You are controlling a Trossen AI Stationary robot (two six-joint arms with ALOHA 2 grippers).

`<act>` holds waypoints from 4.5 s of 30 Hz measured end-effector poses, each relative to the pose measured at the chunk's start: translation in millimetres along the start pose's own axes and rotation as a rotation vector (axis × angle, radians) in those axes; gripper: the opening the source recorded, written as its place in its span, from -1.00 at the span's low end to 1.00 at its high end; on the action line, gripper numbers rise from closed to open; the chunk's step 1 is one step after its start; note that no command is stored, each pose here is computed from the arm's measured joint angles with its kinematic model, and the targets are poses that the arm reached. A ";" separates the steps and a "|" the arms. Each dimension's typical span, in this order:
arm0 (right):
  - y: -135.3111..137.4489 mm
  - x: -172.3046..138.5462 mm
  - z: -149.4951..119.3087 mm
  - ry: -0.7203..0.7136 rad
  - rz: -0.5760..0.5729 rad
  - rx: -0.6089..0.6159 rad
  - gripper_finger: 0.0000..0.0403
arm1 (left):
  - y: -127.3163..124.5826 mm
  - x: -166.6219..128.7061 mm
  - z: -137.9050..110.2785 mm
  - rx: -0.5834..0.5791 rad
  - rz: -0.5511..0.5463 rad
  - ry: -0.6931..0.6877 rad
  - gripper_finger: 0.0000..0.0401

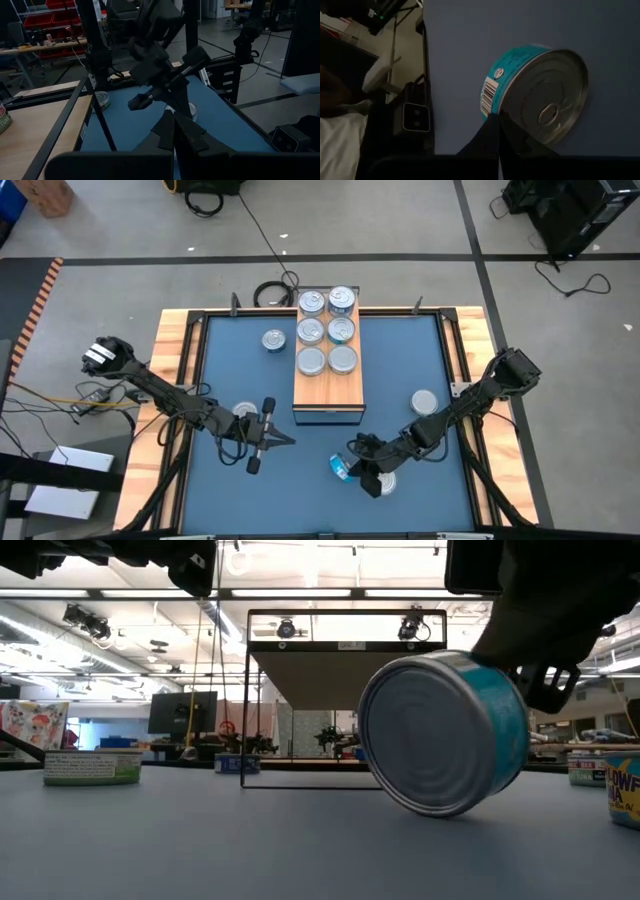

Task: Stack canned seafood by type on shelf
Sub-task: Stack the yellow-blue tuna can on top of the other yellow-blue tuna can on the shelf

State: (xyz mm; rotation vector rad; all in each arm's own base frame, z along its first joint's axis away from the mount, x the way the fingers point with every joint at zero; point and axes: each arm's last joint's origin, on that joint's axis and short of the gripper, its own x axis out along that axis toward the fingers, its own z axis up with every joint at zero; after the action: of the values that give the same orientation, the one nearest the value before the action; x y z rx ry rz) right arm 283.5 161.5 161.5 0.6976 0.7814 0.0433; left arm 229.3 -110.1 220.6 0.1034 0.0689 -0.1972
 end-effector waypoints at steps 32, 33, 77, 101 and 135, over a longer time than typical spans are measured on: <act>17.0 -51.6 -2.2 -0.188 -0.136 -0.086 0.41 | 0.1 0.0 -0.3 0.001 0.005 0.003 -0.97; 18.4 -52.1 -3.2 -0.200 -0.134 -0.082 0.46 | 0.1 0.0 -0.3 0.001 0.005 0.002 -0.97; -30.3 -30.0 -7.5 0.052 -0.437 -0.114 -0.96 | 0.3 -0.1 -0.9 0.003 0.013 0.009 -0.97; -20.0 -24.3 19.8 0.025 -0.552 -0.306 -0.66 | 0.4 -0.1 -2.4 0.007 0.016 0.024 -0.97; 36.3 -2.9 15.7 0.103 -0.714 -0.275 0.35 | 0.4 -0.1 -2.7 0.008 0.021 0.028 -0.97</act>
State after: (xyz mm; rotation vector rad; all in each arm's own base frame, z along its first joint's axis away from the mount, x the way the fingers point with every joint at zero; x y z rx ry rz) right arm 299.4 180.1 192.7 0.1306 1.0634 -0.4566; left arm 229.1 -109.4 217.9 0.1149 0.0948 -0.1751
